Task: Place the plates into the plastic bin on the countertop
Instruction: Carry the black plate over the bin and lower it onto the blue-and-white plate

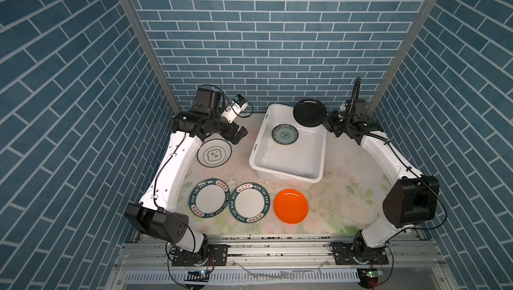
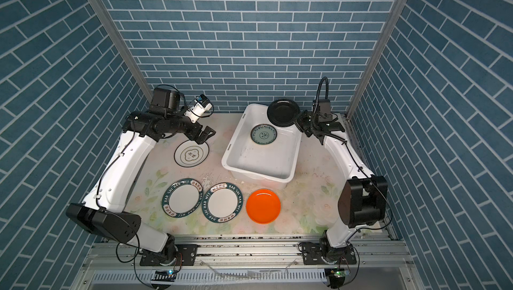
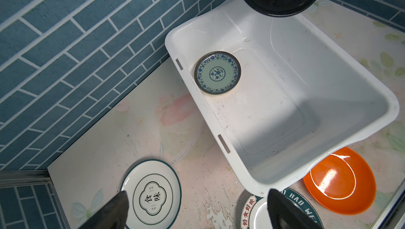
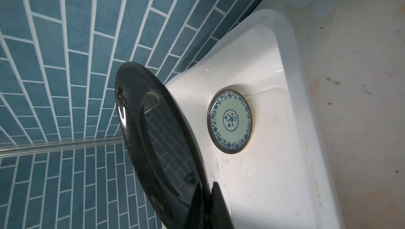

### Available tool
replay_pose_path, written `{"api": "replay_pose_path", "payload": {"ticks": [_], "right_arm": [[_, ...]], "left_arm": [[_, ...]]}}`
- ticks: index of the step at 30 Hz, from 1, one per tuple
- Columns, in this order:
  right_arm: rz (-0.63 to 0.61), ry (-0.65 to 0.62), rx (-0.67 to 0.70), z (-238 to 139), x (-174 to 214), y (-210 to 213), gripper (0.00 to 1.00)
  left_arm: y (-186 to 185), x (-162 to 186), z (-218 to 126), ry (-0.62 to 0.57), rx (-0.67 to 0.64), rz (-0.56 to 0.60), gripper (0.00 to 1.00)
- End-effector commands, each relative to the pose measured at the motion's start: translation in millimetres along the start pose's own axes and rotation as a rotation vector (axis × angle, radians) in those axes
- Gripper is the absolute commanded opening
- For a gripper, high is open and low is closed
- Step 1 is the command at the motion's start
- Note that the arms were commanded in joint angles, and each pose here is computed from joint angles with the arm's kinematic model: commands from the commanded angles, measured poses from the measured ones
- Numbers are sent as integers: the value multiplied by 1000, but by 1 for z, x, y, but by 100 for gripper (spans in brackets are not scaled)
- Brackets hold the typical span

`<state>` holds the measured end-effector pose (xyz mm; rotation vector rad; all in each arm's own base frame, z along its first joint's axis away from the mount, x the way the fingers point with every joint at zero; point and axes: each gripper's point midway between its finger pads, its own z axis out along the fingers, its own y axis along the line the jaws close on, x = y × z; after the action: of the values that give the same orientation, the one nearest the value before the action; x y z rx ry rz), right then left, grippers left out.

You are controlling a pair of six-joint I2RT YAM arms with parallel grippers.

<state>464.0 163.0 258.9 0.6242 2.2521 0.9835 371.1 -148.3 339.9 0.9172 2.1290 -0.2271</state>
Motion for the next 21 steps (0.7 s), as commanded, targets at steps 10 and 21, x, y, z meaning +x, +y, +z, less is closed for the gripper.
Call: {"api": "replay_pose_path", "payload": {"ticks": [10, 21], "right_arm": [[-53, 80, -32, 58, 33, 20, 0], [-32, 101, 7, 100, 40, -3, 0]], "left_arm": [[-9, -21, -19, -73, 33, 2, 100], [-27, -26, -19, -99, 129, -3, 100]]}}
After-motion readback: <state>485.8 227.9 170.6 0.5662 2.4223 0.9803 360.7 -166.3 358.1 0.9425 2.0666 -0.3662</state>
